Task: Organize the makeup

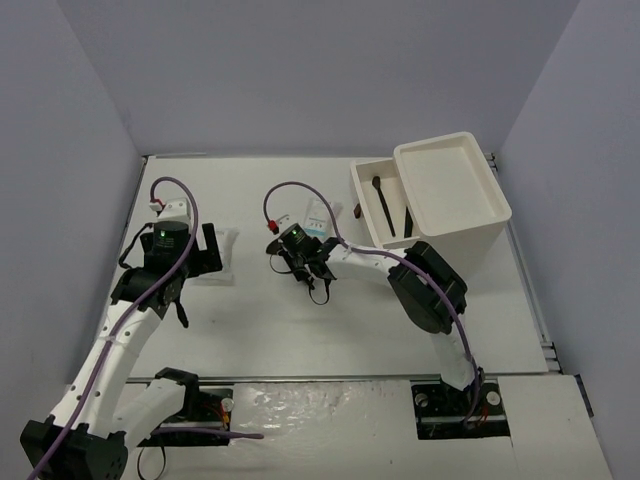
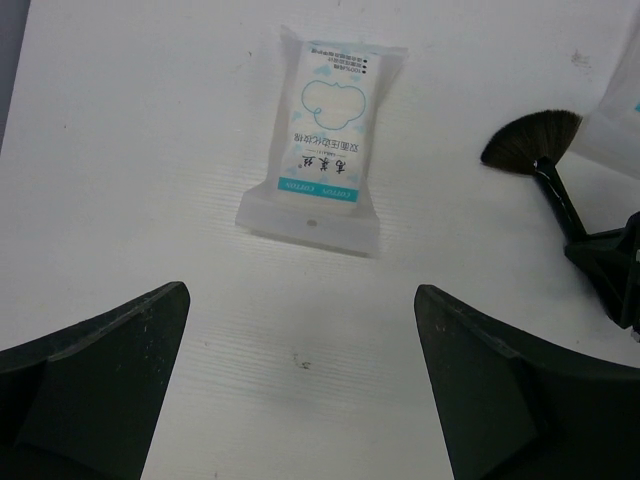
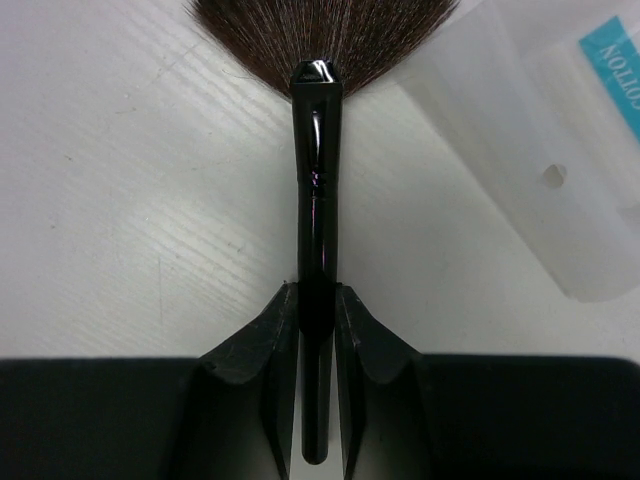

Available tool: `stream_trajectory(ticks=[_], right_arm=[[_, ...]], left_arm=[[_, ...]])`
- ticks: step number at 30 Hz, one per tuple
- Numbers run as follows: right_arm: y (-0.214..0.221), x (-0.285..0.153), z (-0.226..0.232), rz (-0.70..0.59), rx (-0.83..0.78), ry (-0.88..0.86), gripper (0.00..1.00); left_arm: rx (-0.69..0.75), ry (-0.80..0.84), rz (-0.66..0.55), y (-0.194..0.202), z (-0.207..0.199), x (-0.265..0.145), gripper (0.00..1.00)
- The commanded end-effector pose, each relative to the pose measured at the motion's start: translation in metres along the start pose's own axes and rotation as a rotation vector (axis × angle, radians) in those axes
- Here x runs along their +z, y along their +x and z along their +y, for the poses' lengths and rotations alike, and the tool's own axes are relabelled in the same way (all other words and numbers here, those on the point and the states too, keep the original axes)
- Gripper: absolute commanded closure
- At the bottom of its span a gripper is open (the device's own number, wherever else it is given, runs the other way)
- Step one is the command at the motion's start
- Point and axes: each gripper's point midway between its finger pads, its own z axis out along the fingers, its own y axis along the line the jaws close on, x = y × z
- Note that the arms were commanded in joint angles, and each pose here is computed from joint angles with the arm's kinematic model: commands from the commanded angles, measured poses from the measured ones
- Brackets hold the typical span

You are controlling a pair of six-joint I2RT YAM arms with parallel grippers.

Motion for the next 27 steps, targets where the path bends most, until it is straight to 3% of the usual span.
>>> stream_trajectory(ticks=[1,5,14,21,27], right_arm=[[-0.078,-0.076,0.017,-0.208,-0.014,-0.008,1.0],[-0.132,-0.16,-0.003,-0.37,0.021,0.069,1.0],[-0.163,-0.272,-0.109,-0.506,0.129,0.311,1.0],[-0.134,-0.28,-0.182,-0.461,0.23,0.348,1.0],[-0.108,-0.253,-0.195,-0.383,0.271,0.293,0.98]], left_arm=[[-0.045,-0.02,-0.127,-0.03,0.006,-0.01,0.06],[-0.058,-0.01,-0.16,-0.033,0.007,-0.014,0.06],[-0.032,0.057,-0.162,-0.033,-0.004,-0.012,0.06],[-0.003,0.126,-0.152,-0.032,-0.017,-0.01,0.06],[0.024,0.177,-0.142,-0.031,-0.026,-0.007,0.06]])
